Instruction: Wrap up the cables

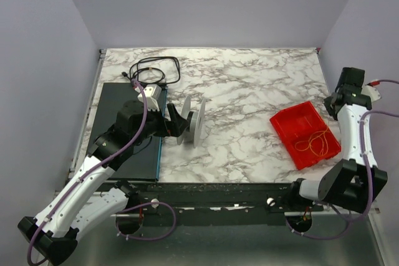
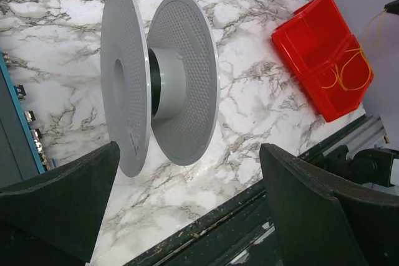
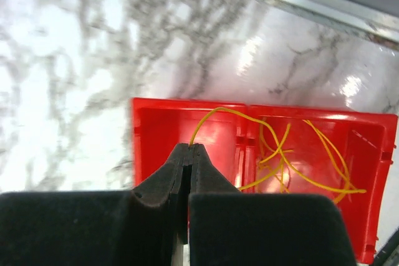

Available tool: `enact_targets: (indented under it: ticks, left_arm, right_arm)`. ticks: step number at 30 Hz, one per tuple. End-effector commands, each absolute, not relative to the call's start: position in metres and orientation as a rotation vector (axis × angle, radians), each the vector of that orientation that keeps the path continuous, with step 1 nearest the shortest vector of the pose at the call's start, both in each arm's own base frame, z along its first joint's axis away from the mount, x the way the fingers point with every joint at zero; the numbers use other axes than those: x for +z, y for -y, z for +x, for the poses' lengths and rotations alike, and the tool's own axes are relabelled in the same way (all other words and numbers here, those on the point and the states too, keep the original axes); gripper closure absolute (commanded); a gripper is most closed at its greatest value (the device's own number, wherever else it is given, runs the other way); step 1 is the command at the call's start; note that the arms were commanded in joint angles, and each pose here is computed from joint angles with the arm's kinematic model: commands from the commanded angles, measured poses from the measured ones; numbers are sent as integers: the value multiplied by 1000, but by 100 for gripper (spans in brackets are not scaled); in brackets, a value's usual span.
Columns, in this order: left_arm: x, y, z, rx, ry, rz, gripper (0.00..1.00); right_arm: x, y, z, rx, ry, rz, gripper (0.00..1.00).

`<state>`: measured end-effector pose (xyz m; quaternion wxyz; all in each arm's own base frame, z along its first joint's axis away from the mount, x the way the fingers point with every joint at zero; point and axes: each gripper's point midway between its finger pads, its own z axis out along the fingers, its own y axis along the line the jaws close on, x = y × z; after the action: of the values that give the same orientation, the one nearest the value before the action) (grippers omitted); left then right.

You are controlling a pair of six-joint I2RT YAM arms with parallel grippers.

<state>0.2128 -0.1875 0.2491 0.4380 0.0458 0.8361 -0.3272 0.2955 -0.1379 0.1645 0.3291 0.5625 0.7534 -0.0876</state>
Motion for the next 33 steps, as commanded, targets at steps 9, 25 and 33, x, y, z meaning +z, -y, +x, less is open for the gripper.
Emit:
enact_targets:
  ticks: [9, 25, 33]
  left_arm:
    - [247, 189, 210, -843, -2071, 112, 1]
    - [275, 167, 212, -733, -2068, 33, 1]
    - [278, 155, 212, -683, -2069, -25, 1]
  right_arm:
    - [348, 109, 320, 112, -1726, 1111, 99]
    - [508, 10, 360, 780, -1662, 609, 99]
    - [561, -27, 360, 1082, -1583, 460, 99]
